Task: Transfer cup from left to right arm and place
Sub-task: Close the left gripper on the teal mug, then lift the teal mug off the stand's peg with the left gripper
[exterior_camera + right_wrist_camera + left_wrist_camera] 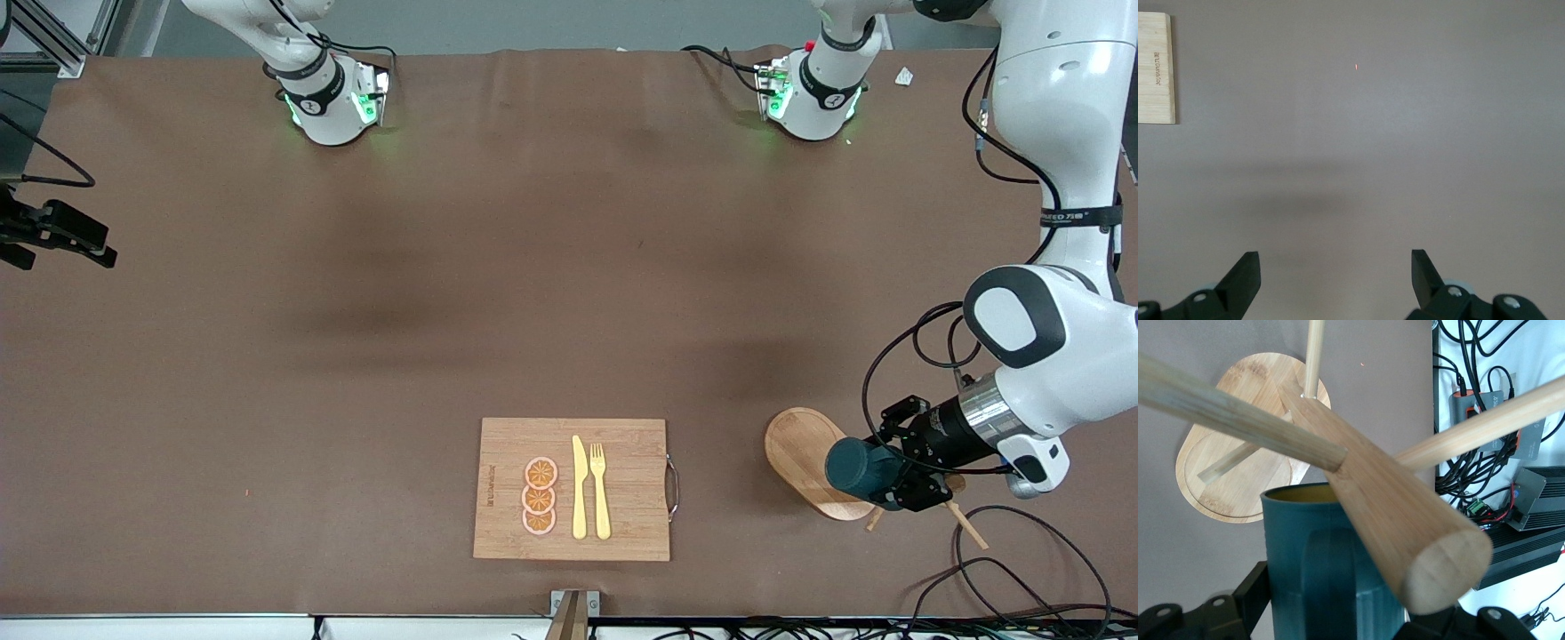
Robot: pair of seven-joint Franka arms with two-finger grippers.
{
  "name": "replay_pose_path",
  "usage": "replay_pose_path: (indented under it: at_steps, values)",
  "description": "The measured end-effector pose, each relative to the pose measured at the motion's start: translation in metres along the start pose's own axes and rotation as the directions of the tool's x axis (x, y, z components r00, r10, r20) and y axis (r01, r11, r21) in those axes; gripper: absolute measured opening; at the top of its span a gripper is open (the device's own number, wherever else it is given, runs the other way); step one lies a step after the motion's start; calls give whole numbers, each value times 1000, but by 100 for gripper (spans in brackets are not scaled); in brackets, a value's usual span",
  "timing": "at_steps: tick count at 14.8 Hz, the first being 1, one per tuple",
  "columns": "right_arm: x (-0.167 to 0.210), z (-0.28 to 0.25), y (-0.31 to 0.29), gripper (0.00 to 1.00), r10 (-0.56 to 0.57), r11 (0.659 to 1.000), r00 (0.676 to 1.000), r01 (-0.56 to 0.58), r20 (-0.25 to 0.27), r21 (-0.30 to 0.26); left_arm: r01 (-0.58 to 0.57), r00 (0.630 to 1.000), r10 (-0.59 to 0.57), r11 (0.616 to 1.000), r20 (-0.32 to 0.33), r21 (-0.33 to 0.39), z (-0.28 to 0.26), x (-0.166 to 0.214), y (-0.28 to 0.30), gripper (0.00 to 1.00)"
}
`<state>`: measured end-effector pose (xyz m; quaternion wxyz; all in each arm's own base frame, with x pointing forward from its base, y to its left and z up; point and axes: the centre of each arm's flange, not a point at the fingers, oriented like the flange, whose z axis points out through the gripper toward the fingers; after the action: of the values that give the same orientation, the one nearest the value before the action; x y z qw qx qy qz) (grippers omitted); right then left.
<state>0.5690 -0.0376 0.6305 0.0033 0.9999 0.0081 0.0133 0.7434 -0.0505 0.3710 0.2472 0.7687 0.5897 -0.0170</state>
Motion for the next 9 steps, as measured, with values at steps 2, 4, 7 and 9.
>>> replay_pose_path:
  at_steps: [2,4,7,9]
  values:
    - [0,0,0,100,0,1000,1000,0,0,0,-2,1000,2,1000,7,9,-2,-1,1,85]
    - [0,0,0,100,0,1000,1000,0,0,0,-5,1000,4,1000,17,22,-5,-3,1,85]
    - [0,0,0,100,0,1000,1000,0,1,0,-11,999,9,998,39,56,-15,-9,1,85]
    - [0,0,0,100,0,1000,1000,0,1,0,-18,999,15,998,49,68,-27,-14,2,85]
